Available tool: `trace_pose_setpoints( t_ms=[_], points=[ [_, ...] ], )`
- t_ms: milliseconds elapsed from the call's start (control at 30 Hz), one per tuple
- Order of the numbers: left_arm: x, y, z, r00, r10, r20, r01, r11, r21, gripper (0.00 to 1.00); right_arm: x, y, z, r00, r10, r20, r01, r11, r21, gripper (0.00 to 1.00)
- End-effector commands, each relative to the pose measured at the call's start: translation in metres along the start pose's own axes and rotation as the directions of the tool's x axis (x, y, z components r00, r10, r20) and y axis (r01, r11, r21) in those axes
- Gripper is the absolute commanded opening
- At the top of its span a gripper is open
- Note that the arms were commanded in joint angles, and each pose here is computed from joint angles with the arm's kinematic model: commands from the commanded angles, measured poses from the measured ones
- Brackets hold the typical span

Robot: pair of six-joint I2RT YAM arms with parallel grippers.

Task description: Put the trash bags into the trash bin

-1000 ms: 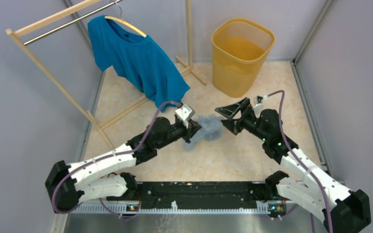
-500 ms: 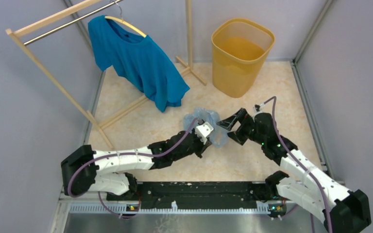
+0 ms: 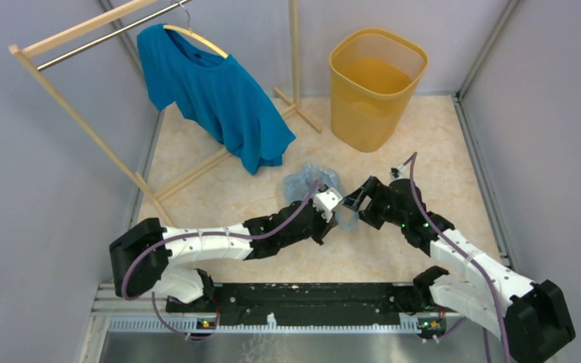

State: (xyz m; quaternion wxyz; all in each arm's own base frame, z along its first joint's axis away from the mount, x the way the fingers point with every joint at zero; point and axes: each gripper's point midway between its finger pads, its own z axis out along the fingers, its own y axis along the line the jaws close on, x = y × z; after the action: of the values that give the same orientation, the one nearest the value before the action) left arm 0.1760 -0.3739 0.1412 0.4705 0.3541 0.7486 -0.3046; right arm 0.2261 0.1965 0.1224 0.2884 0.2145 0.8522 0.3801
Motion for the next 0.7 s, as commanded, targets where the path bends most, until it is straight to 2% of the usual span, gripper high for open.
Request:
trace_pose_setpoints(
  t_ms=[0,67,133,200,300,400,500,567,667],
  points=[
    [-0.021,-0.017,0.012,0.999,-0.032,0.025,0.03,0.998,0.054,0.07,-0.003,0.009,0.008,0.995,-0.094,0.015,0.095,0.992,-0.077,0.67],
    [-0.02,-0.019,0.014,0.998,-0.062,-0.008,0.063,0.997,0.054,0.39,-0.011,0.002,0.011,0.99,-0.128,0.059,0.131,0.991,-0.038,0.27],
    [-0.02,-0.018,0.009,0.996,-0.09,-0.029,0.091,0.995,0.038,0.65,-0.025,-0.009,0.011,0.974,-0.191,0.123,0.189,0.982,0.028,0.02],
    [-0.023,-0.015,-0.003,0.994,-0.11,-0.031,0.11,0.993,0.03,0.81,-0.041,-0.029,0.008,0.941,-0.291,0.173,0.266,0.952,0.152,0.0],
    [-0.027,-0.003,-0.024,0.985,-0.169,-0.034,0.169,0.986,0.009,0.97,-0.068,-0.057,0.0,0.892,-0.39,0.228,0.298,0.887,0.352,0.0],
    [-0.028,0.024,-0.043,0.962,-0.274,-0.012,0.274,0.961,-0.03,0.99,-0.081,-0.083,0.003,0.862,-0.459,0.216,0.311,0.814,0.491,0.0],
    [-0.025,0.064,-0.057,0.908,-0.418,0.018,0.417,0.902,-0.111,0.99,-0.085,-0.112,0.007,0.894,-0.424,0.147,0.254,0.749,0.612,0.0],
    [-0.022,0.081,-0.061,0.878,-0.479,0.028,0.477,0.867,-0.14,0.99,-0.081,-0.12,0.015,0.912,-0.4,0.093,0.263,0.742,0.616,0.0],
    [-0.019,0.096,-0.057,0.85,-0.524,0.045,0.524,0.836,-0.163,0.95,-0.07,-0.115,0.03,0.913,-0.406,0.035,0.326,0.78,0.534,0.0]
  ],
)
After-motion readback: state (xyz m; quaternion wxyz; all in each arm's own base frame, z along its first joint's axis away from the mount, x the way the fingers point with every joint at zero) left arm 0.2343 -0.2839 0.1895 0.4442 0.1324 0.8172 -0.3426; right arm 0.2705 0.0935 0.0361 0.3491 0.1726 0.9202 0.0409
